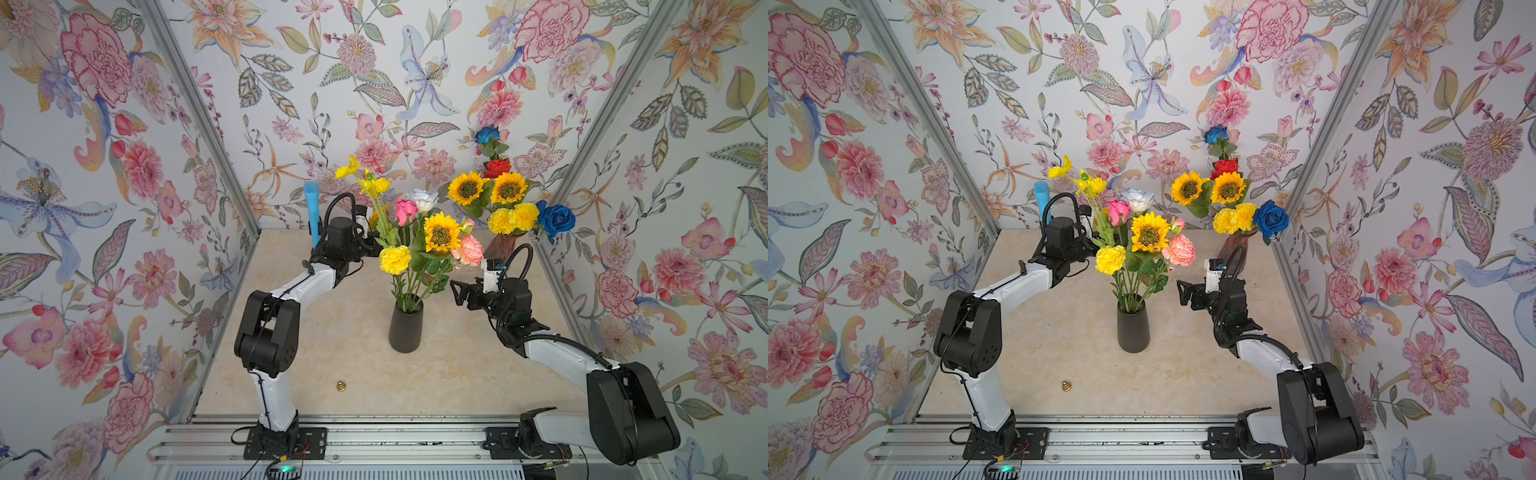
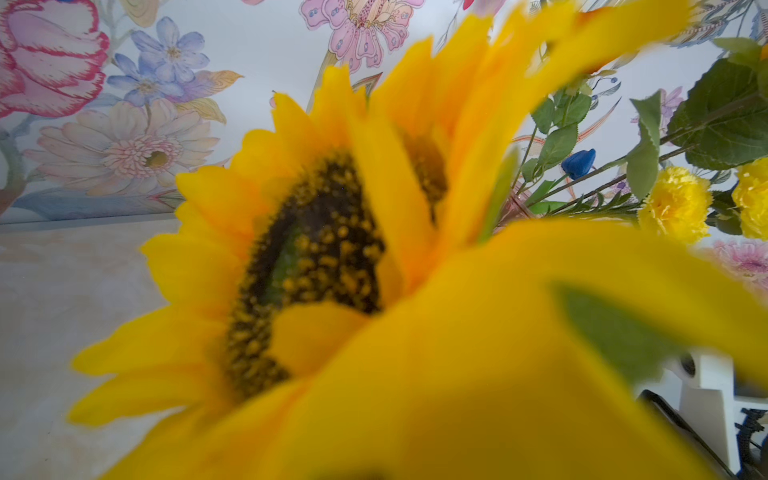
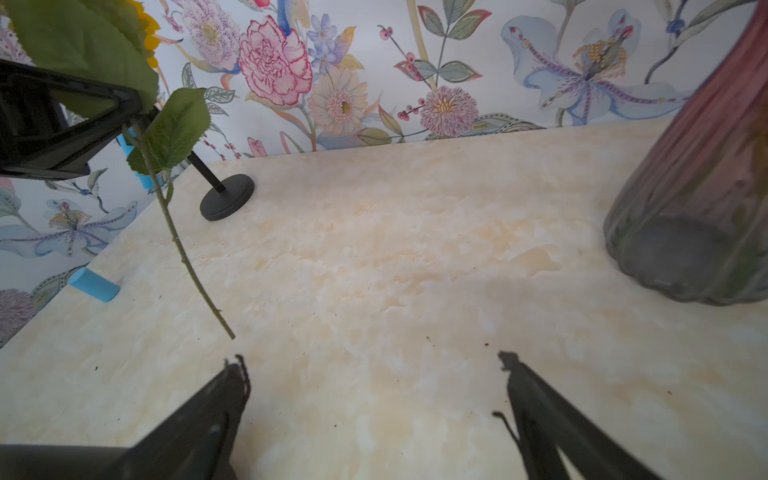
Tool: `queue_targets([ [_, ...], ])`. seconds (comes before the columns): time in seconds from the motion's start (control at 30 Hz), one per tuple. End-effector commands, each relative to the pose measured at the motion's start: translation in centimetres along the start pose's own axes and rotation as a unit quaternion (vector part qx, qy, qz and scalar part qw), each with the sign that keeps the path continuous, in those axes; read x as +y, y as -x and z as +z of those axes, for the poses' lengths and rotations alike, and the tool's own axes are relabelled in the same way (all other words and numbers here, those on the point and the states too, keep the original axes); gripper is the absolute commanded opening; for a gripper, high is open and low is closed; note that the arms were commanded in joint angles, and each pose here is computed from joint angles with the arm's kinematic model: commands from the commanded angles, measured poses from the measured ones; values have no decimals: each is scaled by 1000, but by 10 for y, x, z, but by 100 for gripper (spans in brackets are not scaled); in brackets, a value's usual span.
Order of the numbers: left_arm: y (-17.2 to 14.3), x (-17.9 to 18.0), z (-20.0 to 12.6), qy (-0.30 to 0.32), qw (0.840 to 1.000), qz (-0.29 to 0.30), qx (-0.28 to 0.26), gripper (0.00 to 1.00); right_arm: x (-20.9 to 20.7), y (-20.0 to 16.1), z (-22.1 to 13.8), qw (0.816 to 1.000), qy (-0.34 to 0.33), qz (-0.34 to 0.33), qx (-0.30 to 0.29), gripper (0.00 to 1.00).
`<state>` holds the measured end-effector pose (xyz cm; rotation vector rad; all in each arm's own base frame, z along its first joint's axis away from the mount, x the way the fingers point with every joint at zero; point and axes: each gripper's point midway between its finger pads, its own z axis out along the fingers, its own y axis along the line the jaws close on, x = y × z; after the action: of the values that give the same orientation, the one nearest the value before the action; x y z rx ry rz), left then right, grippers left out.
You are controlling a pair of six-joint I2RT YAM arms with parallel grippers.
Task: Pick out yellow flowers from the vase
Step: Place the flower at the center of the board.
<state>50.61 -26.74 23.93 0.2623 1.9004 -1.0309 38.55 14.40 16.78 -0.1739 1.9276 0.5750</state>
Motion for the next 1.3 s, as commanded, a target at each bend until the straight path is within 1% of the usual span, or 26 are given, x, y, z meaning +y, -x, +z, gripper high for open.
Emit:
queue_targets([
  [0.0,11,-13,5,-63,997,-25,-25,0,25,12,8,997,76,2,-3,98],
  [0.07,10,-14,8,-76,996,-36,-29,0,37,15,12,994,108,-1,-1,96],
  [0.23,7,-14,10,-85,995,-43,-30,0,47,17,29,991,133,-13,8,88],
  [0.43,-2,-20,9,-118,990,-71,-30,0,57,8,45,986,166,-9,18,79],
  [0.63,-16,-24,16,-141,986,-86,-21,0,69,1,53,982,185,-13,27,74],
  [0.7,-19,-29,19,-154,984,-91,-19,0,71,2,56,981,189,-14,29,71],
  [0.8,-20,-38,21,-177,979,-100,-19,0,72,1,60,981,192,-12,32,70],
  [0.93,-23,-42,23,-184,977,-106,-18,0,76,0,65,979,201,-10,32,67],
  [1.07,-25,-51,26,-199,974,-110,-16,0,83,-8,70,975,218,-3,40,64],
  [1.27,-29,-58,29,-205,972,-112,-10,0,92,-20,77,972,230,-4,51,60],
])
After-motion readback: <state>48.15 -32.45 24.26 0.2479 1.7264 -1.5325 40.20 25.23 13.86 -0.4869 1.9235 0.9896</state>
